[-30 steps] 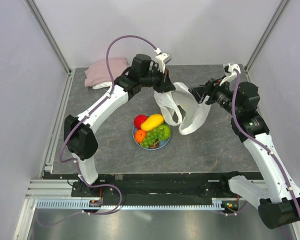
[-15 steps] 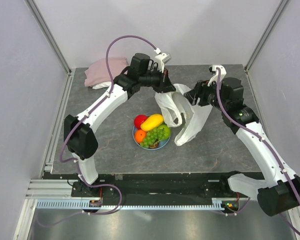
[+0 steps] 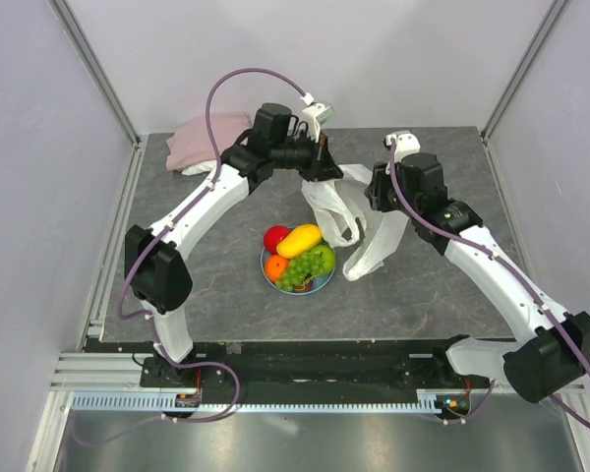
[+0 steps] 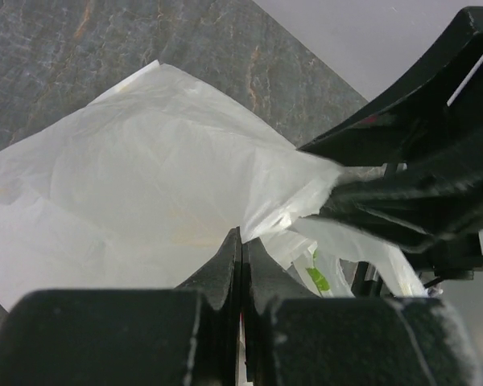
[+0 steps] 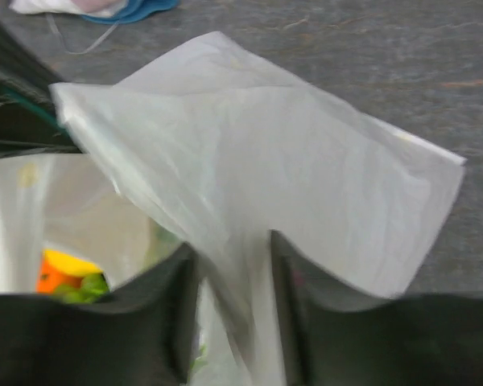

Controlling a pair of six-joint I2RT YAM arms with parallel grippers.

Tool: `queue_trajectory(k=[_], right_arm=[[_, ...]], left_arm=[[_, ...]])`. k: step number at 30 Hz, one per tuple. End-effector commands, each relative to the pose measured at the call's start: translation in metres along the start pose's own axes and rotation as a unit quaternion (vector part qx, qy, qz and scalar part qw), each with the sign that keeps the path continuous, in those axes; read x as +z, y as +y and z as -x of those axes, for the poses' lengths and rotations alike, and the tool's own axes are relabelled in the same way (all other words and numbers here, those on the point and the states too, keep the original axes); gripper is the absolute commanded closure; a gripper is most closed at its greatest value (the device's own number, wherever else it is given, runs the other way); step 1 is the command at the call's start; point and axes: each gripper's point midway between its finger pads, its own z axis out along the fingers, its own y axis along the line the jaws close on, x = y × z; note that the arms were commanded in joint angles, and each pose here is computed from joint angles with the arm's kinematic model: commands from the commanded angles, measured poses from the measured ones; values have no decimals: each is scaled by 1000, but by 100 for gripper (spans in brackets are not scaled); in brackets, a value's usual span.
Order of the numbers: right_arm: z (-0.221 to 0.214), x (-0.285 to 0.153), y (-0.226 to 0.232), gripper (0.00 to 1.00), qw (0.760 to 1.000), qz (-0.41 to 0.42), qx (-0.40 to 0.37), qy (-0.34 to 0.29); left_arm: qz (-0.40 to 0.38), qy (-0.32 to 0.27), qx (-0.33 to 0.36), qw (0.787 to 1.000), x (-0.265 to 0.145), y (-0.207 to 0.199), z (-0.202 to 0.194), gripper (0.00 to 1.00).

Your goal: Place the fruits into the plastic bag

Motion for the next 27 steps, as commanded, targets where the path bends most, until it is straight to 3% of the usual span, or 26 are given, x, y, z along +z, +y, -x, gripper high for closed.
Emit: queue_trajectory(k=[1, 3, 4, 7, 10, 13, 15, 19, 21, 27], right_arm=[[21, -2, -22, 84, 996, -70, 22, -45], [27, -5, -22, 97, 995, -75, 34, -57], [30, -5, -23, 100, 994, -79, 42, -61], [33, -4, -27, 100, 992, -93, 51, -61], [32, 2, -30, 100, 991, -107, 60, -53], [31, 8, -35, 100, 989, -122, 66, -48], [30, 10, -40, 100, 987, -140, 70, -47], [29, 14, -44, 100, 985, -151, 75, -44], [28, 15, -43, 100, 985, -151, 77, -43], [30, 13, -40, 100, 985, -142, 82, -45]], left_arm=[[-24, -26, 63, 997, -17, -19, 22, 94], [-3, -32, 71, 997, -21, -14, 24, 72], [5, -34, 73, 997, -24, -13, 25, 48], [54, -67, 99, 991, -46, -17, 43, 30], [115, -130, 145, 974, -78, -30, 66, 25], [177, -171, 147, 958, -98, -32, 42, 22], [168, -218, 125, 953, -104, -51, 37, 21], [138, -182, 63, 972, -84, -61, -40, 21], [92, -188, 29, 977, -79, -78, -51, 21], [79, -154, -20, 985, -57, -67, -98, 20]])
